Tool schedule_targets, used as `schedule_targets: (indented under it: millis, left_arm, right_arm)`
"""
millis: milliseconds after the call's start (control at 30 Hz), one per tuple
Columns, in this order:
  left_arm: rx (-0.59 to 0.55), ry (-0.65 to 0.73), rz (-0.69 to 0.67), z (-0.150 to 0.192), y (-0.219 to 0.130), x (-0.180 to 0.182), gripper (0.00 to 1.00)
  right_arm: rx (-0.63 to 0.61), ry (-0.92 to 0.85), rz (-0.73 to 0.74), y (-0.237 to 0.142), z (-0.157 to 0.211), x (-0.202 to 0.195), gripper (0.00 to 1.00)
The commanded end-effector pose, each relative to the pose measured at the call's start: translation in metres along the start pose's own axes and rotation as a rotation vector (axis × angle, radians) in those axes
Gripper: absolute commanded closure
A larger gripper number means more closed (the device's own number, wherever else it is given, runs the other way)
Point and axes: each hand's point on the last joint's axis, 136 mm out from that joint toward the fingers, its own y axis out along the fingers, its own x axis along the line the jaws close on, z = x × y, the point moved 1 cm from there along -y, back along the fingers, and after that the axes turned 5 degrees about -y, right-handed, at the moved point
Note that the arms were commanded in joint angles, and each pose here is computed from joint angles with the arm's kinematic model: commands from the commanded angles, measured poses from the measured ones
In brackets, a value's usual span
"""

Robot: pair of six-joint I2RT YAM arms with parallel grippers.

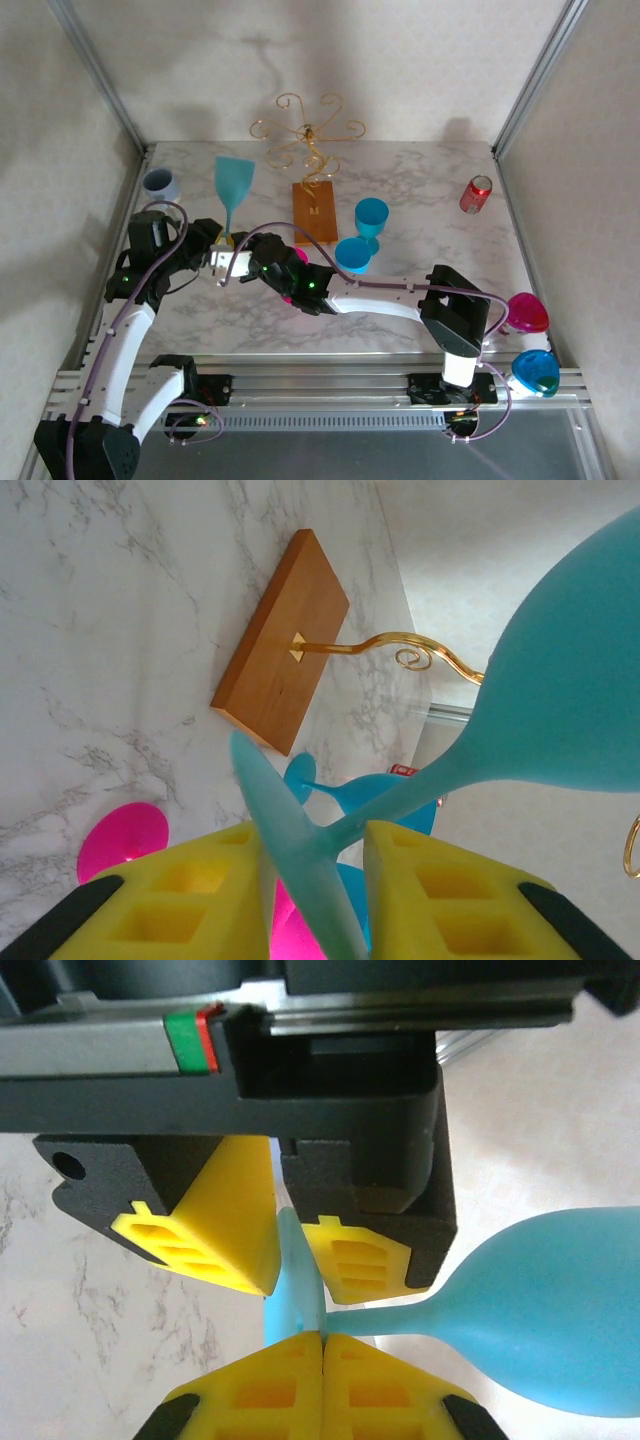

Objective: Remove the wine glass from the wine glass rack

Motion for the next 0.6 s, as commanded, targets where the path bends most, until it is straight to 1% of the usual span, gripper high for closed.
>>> schedule_targets:
  millis: [0, 333, 467, 567]
  left_arm:
    - [-0.002, 0.002, 0.001, -0.0002, 0.0036, 0.0022, 0.72]
    - [0.005, -0.002, 0.004, 0.0003, 0.0074, 0.0052, 0.81]
    - [0.007, -0.001, 0.005, 0.0000, 0.0089, 0.0051, 0.82]
    - [0.011, 0.001, 0.005, 0.0001, 0.0094, 0.0046, 0.87]
  right_arm:
    - [-0.032, 0.020, 0.073, -0.0086, -0.0134, -0.0207, 1.00]
    - [-0.043, 0.027, 0.082, -0.0115, -0.0167, -0.0258, 1.00]
    - [-0.044, 0.027, 0.081, -0.0118, -0.0170, -0.0264, 1.00]
    - [-0.044, 0.030, 0.086, -0.0117, -0.0175, -0.0282, 1.00]
